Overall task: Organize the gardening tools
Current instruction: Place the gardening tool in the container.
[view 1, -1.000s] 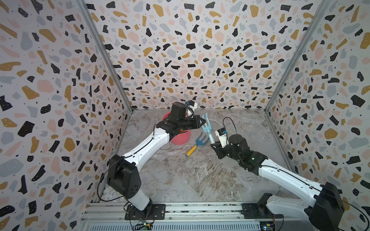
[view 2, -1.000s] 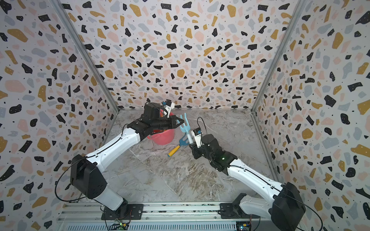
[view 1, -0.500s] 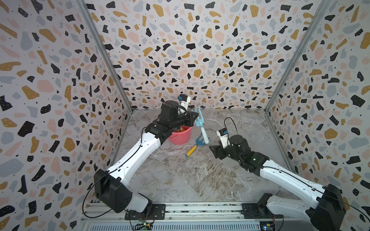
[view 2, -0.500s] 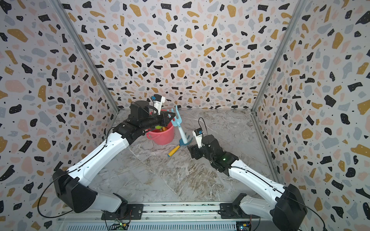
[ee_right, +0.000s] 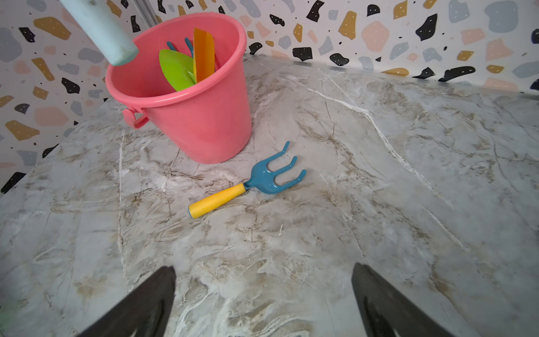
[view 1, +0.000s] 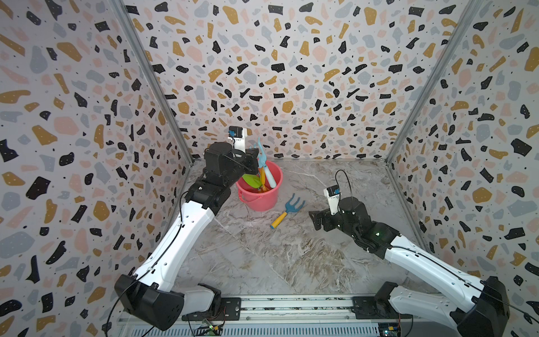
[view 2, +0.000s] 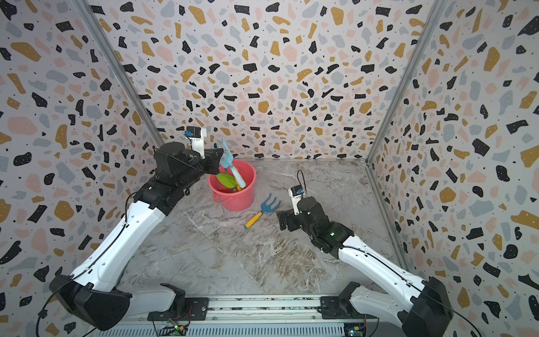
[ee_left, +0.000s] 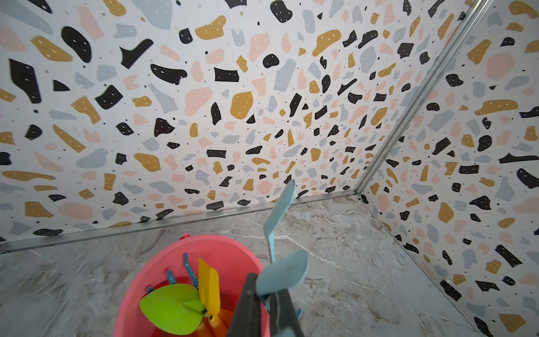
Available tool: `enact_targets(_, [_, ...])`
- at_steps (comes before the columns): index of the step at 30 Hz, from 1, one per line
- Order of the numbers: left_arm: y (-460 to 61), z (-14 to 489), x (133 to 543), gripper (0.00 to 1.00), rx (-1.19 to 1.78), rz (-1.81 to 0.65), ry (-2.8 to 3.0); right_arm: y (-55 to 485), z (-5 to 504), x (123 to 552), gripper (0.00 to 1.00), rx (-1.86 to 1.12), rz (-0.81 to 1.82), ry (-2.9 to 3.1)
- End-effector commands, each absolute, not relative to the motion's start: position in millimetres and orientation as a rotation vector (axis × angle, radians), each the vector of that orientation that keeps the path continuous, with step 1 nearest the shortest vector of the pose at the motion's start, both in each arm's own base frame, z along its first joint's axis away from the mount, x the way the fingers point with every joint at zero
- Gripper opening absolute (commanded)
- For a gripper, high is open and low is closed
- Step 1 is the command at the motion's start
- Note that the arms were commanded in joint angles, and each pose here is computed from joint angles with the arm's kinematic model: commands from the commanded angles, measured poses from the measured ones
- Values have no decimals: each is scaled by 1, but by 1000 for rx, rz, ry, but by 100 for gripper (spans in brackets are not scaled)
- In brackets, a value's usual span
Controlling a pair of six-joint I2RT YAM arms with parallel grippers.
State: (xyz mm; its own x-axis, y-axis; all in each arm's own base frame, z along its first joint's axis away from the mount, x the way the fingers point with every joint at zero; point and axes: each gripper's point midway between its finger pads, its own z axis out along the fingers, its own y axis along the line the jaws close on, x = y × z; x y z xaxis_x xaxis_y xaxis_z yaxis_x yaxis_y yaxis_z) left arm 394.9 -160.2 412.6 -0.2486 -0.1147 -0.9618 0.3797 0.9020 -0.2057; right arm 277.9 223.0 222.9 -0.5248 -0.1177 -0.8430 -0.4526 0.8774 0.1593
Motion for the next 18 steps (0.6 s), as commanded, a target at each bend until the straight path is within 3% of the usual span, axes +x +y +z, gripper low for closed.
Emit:
enact_targets(1, [-141, 444, 397, 0, 179, -375, 1651, 216, 230, 280, 100, -345, 415, 2139])
enact_targets(18, [-114, 453, 408, 0, 148, -317, 1580, 209, 213, 284, 100, -123, 359, 2347])
